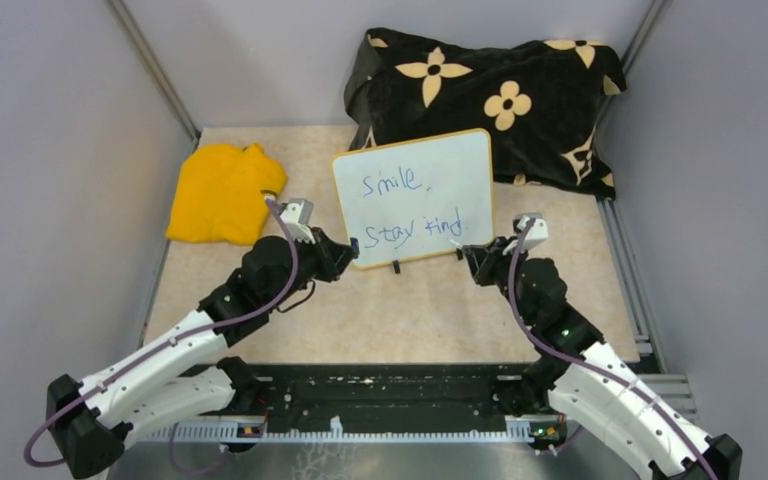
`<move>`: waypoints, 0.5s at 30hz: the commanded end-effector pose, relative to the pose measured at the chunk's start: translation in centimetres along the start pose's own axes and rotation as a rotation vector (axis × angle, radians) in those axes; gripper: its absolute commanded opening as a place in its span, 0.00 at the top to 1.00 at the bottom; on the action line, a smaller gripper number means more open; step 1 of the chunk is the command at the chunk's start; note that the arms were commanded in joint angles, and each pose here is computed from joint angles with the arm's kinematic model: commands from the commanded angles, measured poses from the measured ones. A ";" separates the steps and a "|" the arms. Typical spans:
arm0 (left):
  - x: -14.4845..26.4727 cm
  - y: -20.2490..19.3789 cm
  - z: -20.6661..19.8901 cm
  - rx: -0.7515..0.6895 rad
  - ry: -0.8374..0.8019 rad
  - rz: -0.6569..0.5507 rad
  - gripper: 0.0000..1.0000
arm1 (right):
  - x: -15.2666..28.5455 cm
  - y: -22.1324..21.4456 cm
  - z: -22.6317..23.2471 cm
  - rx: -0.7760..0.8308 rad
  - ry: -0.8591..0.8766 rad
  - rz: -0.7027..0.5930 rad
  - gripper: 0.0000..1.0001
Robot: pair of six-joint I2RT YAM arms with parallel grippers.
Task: Write a sentence on the whiteboard
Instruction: Close the whiteboard marker at the center of the board.
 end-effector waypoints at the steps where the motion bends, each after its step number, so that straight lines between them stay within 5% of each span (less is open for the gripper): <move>1: 0.3 3.5 -3.4 0.055 -0.176 -0.151 1.00 | 0.3 3.6 1.5 -0.017 0.035 -0.082 1.00; 7: 0.2 7.7 -4.6 0.150 -0.306 -0.279 1.00 | 0.0 6.4 2.7 -0.007 0.059 -0.130 1.00; 15: 0.3 12.6 -5.6 0.316 -0.603 -0.294 1.00 | -0.6 12.3 6.4 -0.010 0.133 -0.277 1.00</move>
Point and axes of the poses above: each gripper's point midway between its finger pads, its own x axis back along the fingers, its own z axis along the line the jaws close on, y = z × x, the point moved 1 cm from there along x, back along the fingers, and after that the axes turned 3 degrees about x, right-handed, at the moved point
